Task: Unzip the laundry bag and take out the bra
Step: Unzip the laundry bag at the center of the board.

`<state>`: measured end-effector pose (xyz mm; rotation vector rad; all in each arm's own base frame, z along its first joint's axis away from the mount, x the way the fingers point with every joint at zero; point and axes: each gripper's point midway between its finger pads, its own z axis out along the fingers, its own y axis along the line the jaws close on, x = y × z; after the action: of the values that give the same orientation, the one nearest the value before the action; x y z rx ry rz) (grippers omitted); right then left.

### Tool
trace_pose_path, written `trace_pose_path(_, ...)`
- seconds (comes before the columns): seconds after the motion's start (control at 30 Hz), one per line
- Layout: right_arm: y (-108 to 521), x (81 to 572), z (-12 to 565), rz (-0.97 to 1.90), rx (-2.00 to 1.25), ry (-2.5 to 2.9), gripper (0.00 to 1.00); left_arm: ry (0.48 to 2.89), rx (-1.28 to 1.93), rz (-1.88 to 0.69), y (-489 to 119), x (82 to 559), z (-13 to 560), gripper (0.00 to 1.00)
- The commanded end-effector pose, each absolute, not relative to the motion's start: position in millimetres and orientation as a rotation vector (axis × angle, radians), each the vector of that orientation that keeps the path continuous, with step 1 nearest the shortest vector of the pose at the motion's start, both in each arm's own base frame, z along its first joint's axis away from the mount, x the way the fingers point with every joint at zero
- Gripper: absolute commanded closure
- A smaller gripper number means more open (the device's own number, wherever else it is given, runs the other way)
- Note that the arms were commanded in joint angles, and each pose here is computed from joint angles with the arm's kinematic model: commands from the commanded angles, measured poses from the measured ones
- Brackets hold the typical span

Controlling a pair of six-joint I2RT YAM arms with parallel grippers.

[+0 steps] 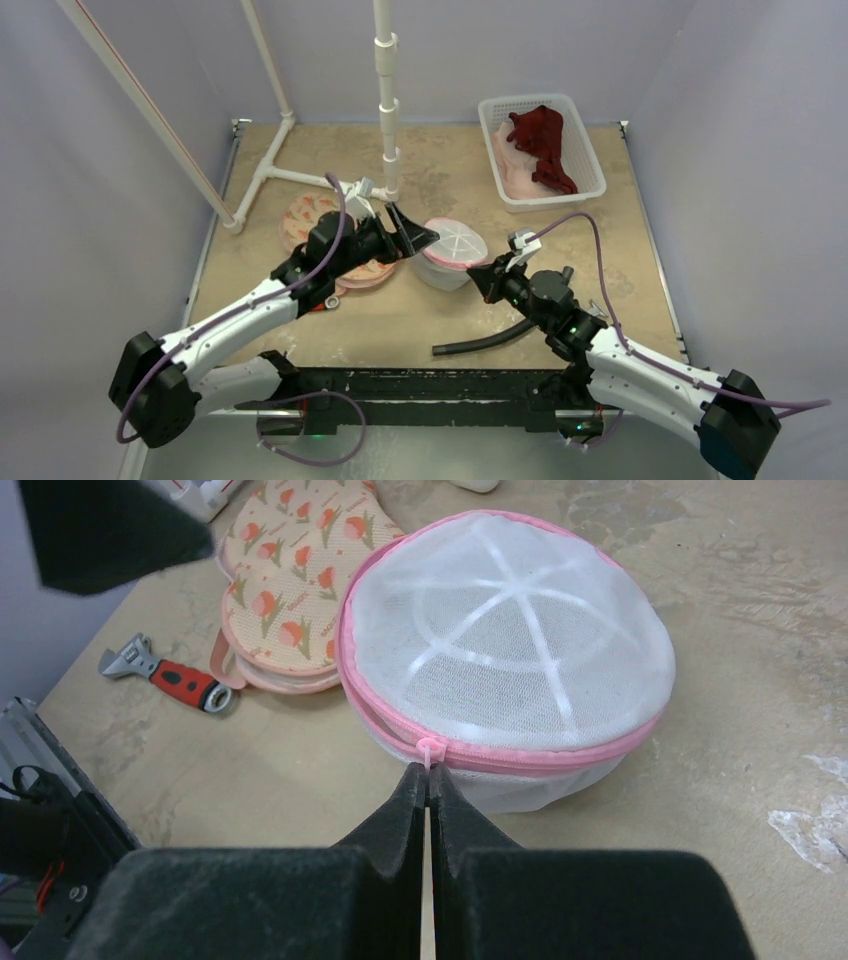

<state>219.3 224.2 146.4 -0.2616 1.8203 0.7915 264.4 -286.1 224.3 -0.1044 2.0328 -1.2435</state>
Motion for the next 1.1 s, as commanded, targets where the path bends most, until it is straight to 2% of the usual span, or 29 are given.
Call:
trace_pose_path(0.0, 223, 224, 157, 0.794, -0.223, 1.778, 1.0, 2.009, -0.429, -1.233, -281, 248, 210, 0.16)
trace_pose_path(0.23, 223, 225, 157, 0.786, -0.224, 1.78, 1.0, 2.074, -0.58, -1.277, -315, 226, 198, 0.16)
trace_pose_path(0.4, 225, 225, 155, 0.79, -0.233, 1.785, 1.0, 2.13, -0.648, -1.251, -340, 227, 185, 0.16)
trace_pose_path(0.7, 226, 223, 151, 0.796, -0.249, 1.789, 1.0, 2.089, -0.68, -1.191, -355, 253, 198, 0.23)
trace_pose_path(1.07, 229, 222, 152, 0.808, -0.265, 1.785, 1.0, 2.2, -0.697, -1.089, -357, 269, 159, 0.35)
